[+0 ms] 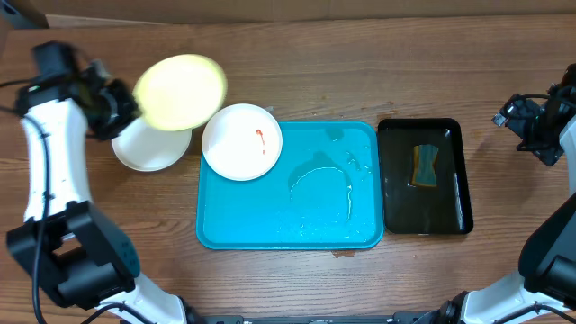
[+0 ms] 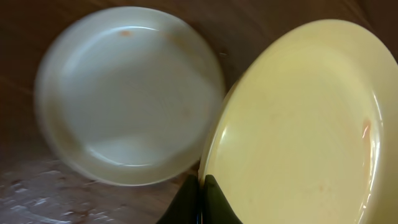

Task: Clean dirty plates on tray and stack at the side
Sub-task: 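Carry the yellow plate left and set it on the table beside the white plate, then grip the white plate's rim with the left gripper and pull it toward center, then lower the right gripper into the black tray and grasp the sponge, then rub the sponge in the black tray's water with the right gripper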

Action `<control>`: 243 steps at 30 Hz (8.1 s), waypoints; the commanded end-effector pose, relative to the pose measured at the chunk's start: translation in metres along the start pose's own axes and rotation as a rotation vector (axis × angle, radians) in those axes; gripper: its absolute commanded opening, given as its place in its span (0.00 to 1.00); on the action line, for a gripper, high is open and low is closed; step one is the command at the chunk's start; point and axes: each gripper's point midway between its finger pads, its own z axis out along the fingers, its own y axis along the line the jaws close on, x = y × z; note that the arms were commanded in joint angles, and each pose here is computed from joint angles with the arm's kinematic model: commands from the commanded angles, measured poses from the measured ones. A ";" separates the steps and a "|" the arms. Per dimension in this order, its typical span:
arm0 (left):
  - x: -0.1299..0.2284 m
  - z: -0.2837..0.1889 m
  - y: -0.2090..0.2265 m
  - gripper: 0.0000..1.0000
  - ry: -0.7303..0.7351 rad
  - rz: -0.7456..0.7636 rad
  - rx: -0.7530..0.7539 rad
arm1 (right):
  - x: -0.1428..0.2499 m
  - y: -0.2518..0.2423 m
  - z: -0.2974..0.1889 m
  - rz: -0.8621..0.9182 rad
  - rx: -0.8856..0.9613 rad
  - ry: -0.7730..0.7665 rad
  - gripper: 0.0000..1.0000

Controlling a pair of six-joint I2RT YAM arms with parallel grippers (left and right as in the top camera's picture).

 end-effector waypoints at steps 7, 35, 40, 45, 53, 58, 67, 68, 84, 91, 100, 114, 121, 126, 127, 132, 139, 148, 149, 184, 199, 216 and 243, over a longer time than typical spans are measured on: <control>-0.035 -0.024 0.100 0.04 -0.157 -0.132 -0.285 | -0.007 0.005 -0.009 -0.003 -0.013 -0.032 1.00; 0.039 0.044 0.014 0.46 0.085 0.032 0.034 | -0.007 0.005 -0.009 -0.003 -0.013 -0.032 1.00; 0.066 0.062 -0.006 0.50 0.110 0.168 -0.104 | -0.007 0.005 -0.009 -0.003 -0.013 -0.032 1.00; 0.103 0.075 -0.029 0.45 0.169 0.270 -0.155 | -0.007 0.005 -0.009 -0.003 -0.013 -0.032 1.00; 0.117 0.086 -0.028 0.49 0.142 0.290 -0.249 | -0.007 0.005 -0.009 -0.003 -0.013 -0.032 1.00; 0.116 0.088 -0.028 0.42 0.135 0.292 -0.246 | -0.007 0.005 -0.009 -0.003 -0.013 -0.031 1.00; 0.127 0.104 -0.017 0.38 0.137 0.276 -0.243 | -0.007 0.005 -0.009 -0.003 -0.013 -0.032 1.00; 0.127 0.105 -0.016 0.36 0.135 0.276 -0.242 | -0.007 0.005 -0.009 -0.003 -0.013 -0.032 1.00; 0.158 0.118 -0.020 0.04 0.227 0.233 -0.135 | -0.007 0.005 -0.009 -0.003 -0.013 -0.032 1.00; 0.194 0.111 -0.018 0.04 0.362 0.253 -0.147 | -0.007 0.005 -0.009 -0.003 -0.013 -0.032 1.00; 0.244 0.106 -0.035 0.10 0.475 0.373 -0.178 | -0.007 0.005 -0.009 -0.003 -0.013 -0.032 1.00; 0.210 0.101 -0.048 0.45 0.339 0.479 -0.259 | -0.007 0.005 -0.009 -0.003 -0.013 -0.032 1.00; 0.203 0.108 -0.046 0.37 0.269 0.522 -0.302 | -0.007 0.005 -0.009 -0.003 -0.013 -0.032 1.00; 0.214 0.115 -0.050 0.31 0.284 0.529 -0.261 | -0.007 0.005 -0.009 -0.003 -0.013 -0.032 1.00; 0.215 0.116 -0.052 0.29 0.287 0.528 -0.250 | -0.007 0.005 -0.009 -0.003 -0.013 -0.032 1.00; 0.217 0.116 -0.055 0.26 0.291 0.530 -0.237 | -0.008 0.008 -0.009 -0.002 -0.027 -0.034 1.00; 0.217 0.117 -0.055 0.26 0.289 0.537 -0.233 | 0.024 0.078 -0.025 -0.062 -0.420 0.117 0.91; 0.224 0.118 -0.056 0.25 0.314 0.530 -0.210 | 0.097 0.103 -0.013 -0.348 -0.071 0.206 0.82; 0.226 0.119 -0.056 0.26 0.321 0.528 -0.202 | 0.106 0.107 -0.014 -0.379 -0.051 0.221 0.82; 0.227 0.120 -0.054 0.41 0.324 0.528 -0.203 | 0.186 0.078 0.057 -0.537 0.114 0.195 0.63; 0.229 0.120 -0.055 0.42 0.327 0.533 -0.203 | 0.165 0.093 0.061 -0.527 0.084 0.091 0.71; 0.229 0.120 -0.055 0.41 0.328 0.533 -0.203 | 0.145 0.110 0.063 -0.513 0.039 -0.010 0.15; 0.231 0.119 -0.055 0.39 0.332 0.534 -0.204 | 0.170 0.083 0.045 -0.536 0.130 0.147 0.80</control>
